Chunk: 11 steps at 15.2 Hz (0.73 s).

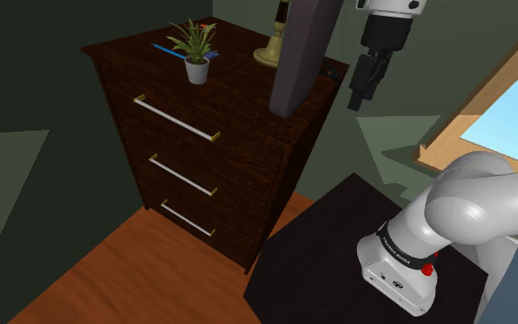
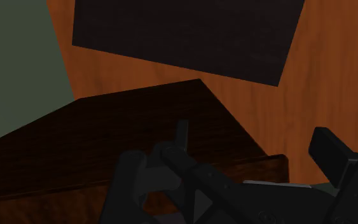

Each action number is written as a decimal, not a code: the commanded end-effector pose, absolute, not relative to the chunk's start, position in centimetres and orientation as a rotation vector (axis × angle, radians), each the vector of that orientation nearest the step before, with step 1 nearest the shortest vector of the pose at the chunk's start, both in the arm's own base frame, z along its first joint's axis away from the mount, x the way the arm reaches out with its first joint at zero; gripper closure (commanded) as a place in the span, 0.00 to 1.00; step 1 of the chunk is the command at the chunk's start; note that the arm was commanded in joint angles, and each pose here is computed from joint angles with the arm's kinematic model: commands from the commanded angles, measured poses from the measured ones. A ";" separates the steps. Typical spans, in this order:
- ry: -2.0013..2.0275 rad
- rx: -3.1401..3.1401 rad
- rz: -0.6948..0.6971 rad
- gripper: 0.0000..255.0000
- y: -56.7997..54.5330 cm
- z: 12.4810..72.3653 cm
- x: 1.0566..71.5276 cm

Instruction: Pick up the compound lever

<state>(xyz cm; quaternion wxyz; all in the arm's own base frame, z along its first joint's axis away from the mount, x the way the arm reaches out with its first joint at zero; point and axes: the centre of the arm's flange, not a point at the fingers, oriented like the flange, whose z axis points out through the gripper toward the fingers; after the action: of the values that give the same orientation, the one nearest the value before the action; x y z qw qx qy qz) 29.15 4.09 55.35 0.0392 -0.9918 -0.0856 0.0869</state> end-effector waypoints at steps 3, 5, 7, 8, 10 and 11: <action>-0.273 -3.051 0.249 0.00 2.3 54.8 30.6; -0.284 -3.062 0.232 0.00 0.5 54.4 32.2; -0.294 -3.073 0.214 0.00 -1.3 53.9 33.7; -0.300 -3.078 0.206 0.00 -2.2 53.7 34.5; -0.311 -3.089 0.188 0.00 -4.0 53.4 36.0; -0.316 -3.094 0.179 0.00 -4.9 53.2 36.8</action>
<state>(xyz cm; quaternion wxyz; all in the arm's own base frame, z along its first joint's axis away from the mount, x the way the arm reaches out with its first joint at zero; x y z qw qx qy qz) 36.06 -3.63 53.24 0.0167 -0.9930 -0.0993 0.0609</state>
